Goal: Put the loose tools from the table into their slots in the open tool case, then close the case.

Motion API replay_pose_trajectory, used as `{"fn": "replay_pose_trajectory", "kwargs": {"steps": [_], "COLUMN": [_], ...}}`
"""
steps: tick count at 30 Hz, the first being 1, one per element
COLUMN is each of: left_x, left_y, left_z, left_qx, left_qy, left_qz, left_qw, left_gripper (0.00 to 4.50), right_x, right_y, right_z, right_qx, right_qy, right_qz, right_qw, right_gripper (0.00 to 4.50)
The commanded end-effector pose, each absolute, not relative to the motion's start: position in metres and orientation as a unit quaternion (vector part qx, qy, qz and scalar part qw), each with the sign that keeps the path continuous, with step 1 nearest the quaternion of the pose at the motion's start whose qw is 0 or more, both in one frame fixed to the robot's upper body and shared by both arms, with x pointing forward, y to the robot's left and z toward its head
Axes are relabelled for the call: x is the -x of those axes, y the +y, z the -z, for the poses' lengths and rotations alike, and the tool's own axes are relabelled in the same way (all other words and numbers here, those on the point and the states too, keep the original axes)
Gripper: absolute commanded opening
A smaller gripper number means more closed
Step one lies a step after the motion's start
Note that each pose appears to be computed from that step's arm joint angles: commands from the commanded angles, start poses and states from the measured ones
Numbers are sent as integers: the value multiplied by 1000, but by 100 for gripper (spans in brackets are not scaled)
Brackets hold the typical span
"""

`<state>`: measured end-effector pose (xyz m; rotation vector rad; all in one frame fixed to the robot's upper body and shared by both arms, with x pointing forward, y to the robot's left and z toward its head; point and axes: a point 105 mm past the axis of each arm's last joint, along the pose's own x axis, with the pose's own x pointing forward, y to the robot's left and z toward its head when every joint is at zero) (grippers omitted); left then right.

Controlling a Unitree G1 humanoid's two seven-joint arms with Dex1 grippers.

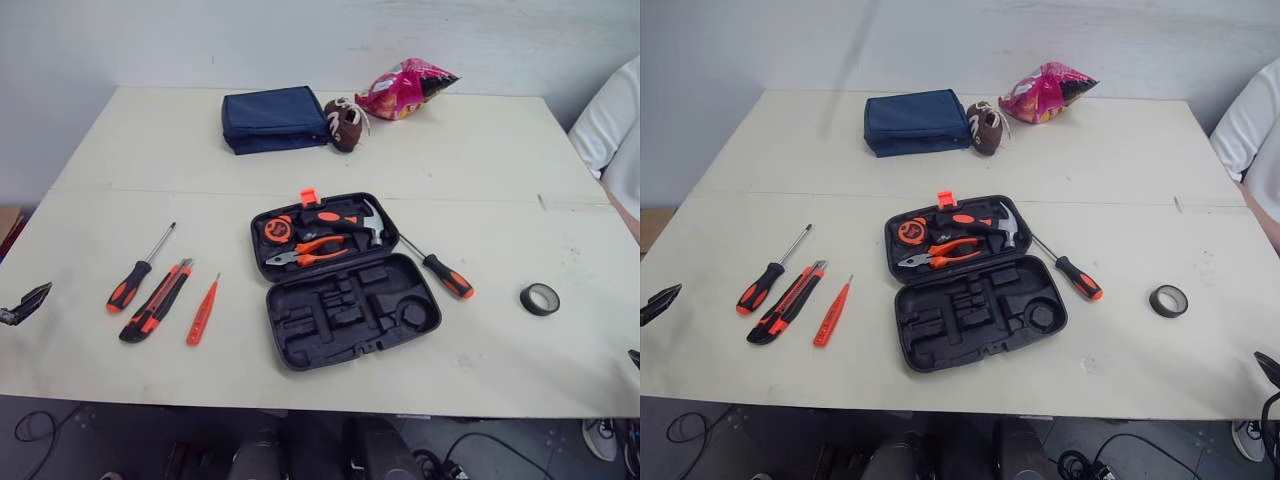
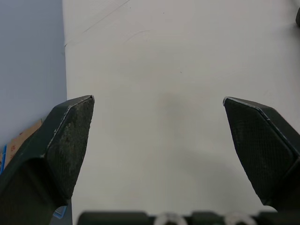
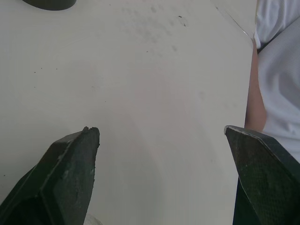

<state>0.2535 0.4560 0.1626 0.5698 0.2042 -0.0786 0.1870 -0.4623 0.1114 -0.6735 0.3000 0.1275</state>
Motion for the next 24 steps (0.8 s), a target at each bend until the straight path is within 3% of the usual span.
{"fn": "replay_pose_trajectory", "kwargs": {"steps": [1,5,11,16,19,24], "left_x": [-258,-262,-266,-269,-276,-291], "left_y": [441,389,301,257,221,187], "left_z": [-173,-174,-171,-165,-148,-132], "left_qx": [-255,-200,-199,-199,-194,-196], "left_qy": [80,62,45,48,78,109], "left_qz": [84,205,310,339,366,383], "left_qw": [960,956,929,918,907,896], "left_gripper": [447,447,447,447,360,123], "right_x": [-205,-248,-281,-297,-322,-344], "right_y": [-447,-385,-313,-288,-260,-229], "right_z": [-124,-139,-154,-154,-161,-163], "right_qx": [307,258,244,248,266,284], "right_qy": [103,44,27,36,30,35], "right_qz": [-83,-199,-312,-350,-377,-396], "right_qw": [942,944,918,903,887,872], "right_gripper": [450,450,450,450,362,97]}}
